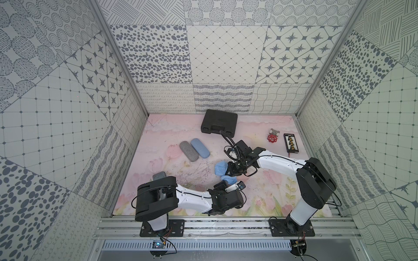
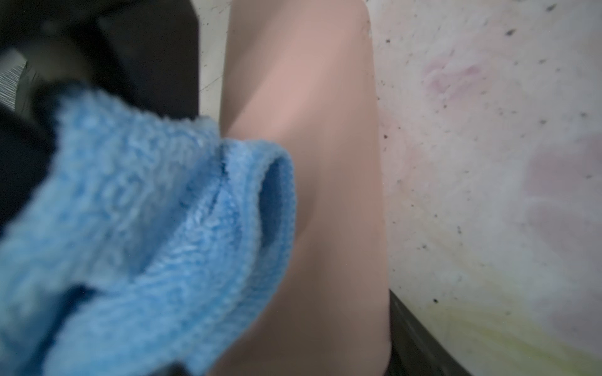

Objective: Wipe the eyeglass case
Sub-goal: Wipe the dirt from the eyeglass case.

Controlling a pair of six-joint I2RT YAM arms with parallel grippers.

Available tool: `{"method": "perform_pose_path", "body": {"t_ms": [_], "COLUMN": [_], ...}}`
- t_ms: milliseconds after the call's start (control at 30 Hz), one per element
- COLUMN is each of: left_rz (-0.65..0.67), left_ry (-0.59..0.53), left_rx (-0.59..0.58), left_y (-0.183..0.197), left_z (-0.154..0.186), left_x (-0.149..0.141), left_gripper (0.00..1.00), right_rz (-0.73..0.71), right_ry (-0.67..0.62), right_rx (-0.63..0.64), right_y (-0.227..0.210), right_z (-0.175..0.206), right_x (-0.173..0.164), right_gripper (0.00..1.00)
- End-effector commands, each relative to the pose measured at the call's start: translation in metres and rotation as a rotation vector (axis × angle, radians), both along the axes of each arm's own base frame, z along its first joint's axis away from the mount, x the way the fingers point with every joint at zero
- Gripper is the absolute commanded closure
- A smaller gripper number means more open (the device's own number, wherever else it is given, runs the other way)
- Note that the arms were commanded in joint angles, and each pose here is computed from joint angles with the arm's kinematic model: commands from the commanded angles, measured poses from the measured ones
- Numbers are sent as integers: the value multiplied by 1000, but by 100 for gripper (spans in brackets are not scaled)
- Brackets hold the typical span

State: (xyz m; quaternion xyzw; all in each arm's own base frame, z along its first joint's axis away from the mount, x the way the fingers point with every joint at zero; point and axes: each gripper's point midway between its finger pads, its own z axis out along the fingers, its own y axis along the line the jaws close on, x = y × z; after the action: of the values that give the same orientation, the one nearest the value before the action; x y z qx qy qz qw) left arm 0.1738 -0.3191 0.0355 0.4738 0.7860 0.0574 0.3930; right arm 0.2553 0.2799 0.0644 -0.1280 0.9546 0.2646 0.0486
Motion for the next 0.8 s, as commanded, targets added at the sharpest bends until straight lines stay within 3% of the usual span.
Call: {"method": "perform_pose_path", "body": {"t_ms": [0,33,133,267,367,533,767], "left_rz": [32,31,13,-10,-5,65,227], "left_ry": [119,128,151,197,255,392,571], "left_rx": [81,79,69,37,2,-58,-99], "left_y": [32,34,34,29,26,25,34], "left_z": [-24,-24,-26,-27,-28,-31,-40], "left_x": [-10,-11,-14,-17,-19,-18,-18], "left_gripper": [84,84,85,85,84,84,86], "right_rz": [-92,-114,-127,-75,39,148,72], "right_ry": [28,-24,-148,-231,-192,-40,53], "right_rx": [-388,-488,-629,-559,-509,-380,-168], "right_y": [-108,-133,-162,-140,-113,-86,-82], "right_z": [-39,-34,-10,6,-9,-40,-29], "right_x": [1,11,37,63,67,31,-33], "right_gripper": [100,100,100,100,100,100,100]}}
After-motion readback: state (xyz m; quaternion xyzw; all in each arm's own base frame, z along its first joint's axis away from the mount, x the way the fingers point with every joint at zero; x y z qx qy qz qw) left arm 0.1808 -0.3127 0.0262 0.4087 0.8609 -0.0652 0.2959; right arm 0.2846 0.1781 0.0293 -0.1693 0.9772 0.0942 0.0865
